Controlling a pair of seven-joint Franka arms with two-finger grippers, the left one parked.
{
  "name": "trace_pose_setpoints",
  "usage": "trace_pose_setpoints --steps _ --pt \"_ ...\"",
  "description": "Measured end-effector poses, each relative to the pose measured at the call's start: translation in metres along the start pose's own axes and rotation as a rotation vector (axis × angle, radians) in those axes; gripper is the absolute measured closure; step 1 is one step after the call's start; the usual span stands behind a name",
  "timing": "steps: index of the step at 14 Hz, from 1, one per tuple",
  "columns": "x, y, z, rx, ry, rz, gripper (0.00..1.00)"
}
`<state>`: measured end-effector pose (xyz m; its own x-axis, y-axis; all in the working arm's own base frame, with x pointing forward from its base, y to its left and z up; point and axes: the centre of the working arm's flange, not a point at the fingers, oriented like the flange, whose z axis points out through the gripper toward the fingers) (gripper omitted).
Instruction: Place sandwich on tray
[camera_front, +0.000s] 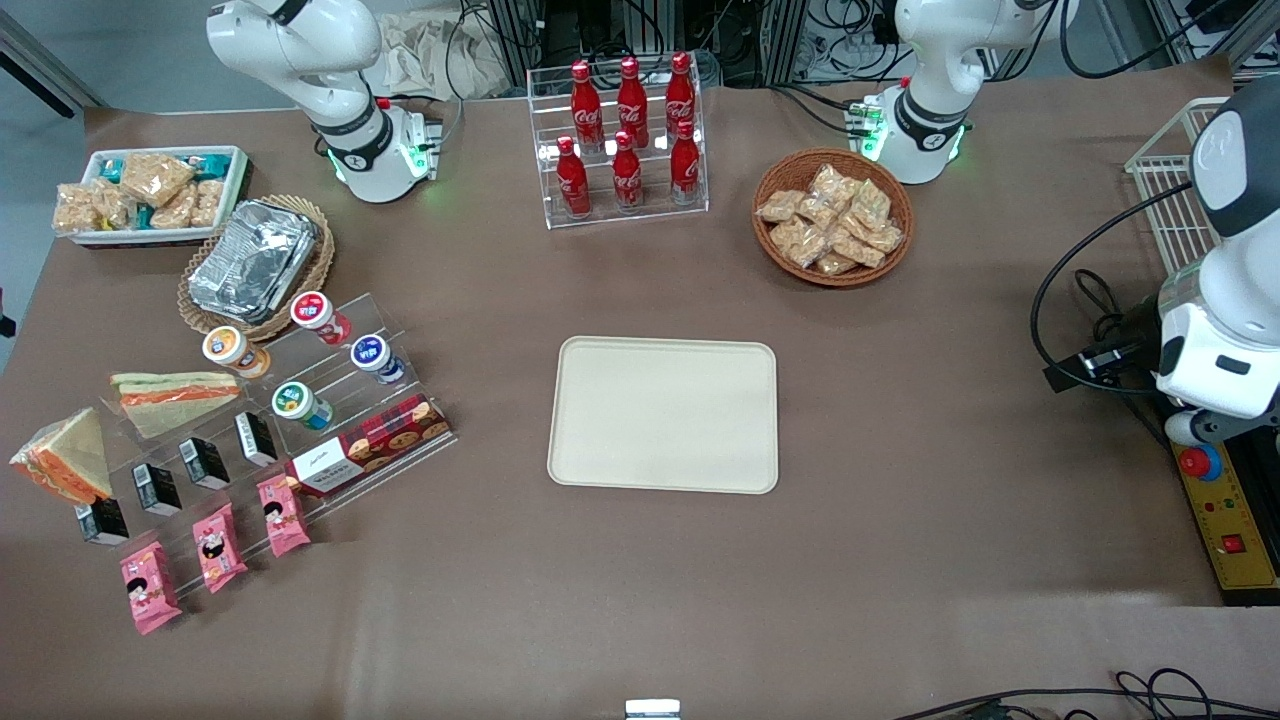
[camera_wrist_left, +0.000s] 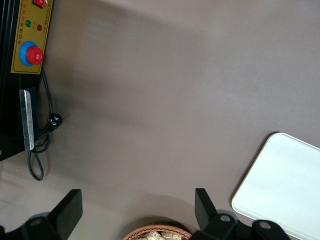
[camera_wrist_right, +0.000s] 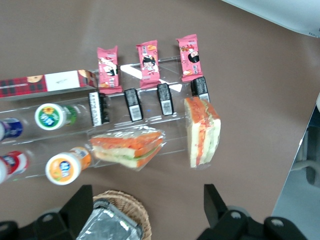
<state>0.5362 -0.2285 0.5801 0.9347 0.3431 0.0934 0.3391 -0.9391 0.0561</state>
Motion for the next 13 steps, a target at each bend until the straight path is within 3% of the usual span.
trace_pose_setpoints --steps 4,8,13 --pt "0.009 0.027 0.049 -0.027 -0.016 0.008 0.01" --pt "-0.002 0.062 0.087 -0.010 0.021 -0.006 0.01" --pt "-0.001 0.085 0.137 -0.025 0.025 0.000 0.02"
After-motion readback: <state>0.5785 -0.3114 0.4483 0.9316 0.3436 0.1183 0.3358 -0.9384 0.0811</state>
